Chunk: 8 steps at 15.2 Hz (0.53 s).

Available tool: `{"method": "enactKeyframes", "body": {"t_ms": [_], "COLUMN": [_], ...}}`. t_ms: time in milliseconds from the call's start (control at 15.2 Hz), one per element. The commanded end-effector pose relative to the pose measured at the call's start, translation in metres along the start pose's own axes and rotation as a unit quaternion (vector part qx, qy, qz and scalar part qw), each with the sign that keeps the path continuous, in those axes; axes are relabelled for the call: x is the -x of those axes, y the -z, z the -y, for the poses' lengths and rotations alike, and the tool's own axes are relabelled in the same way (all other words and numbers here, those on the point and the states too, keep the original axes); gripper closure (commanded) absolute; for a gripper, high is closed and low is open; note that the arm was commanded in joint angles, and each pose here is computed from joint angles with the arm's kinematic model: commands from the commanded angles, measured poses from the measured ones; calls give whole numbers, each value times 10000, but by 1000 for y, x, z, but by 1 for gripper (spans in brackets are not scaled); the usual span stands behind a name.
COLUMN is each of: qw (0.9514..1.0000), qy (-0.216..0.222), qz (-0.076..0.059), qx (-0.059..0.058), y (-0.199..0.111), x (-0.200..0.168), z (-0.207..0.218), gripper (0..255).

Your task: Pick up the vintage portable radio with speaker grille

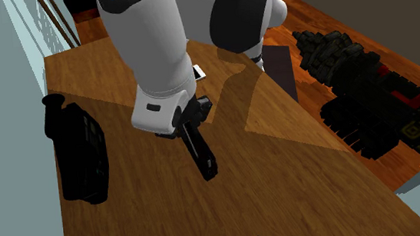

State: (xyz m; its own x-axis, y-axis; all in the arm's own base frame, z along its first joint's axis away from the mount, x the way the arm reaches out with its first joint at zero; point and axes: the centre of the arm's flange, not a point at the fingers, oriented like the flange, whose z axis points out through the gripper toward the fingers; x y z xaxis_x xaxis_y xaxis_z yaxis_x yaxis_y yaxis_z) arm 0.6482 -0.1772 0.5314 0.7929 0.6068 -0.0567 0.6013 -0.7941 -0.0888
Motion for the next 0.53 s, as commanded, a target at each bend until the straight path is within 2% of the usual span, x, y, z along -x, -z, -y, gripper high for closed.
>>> {"method": "enactKeyframes", "body": {"t_ms": [0,330,462], "qw": [10000,10000,10000], "qy": [1,1,1], "qz": [5,5,5], "qx": [-6,-7,-7], "y": [-1,-1,10], "x": [0,0,0], "z": [0,-1,0], "gripper": [255,255,255]}}
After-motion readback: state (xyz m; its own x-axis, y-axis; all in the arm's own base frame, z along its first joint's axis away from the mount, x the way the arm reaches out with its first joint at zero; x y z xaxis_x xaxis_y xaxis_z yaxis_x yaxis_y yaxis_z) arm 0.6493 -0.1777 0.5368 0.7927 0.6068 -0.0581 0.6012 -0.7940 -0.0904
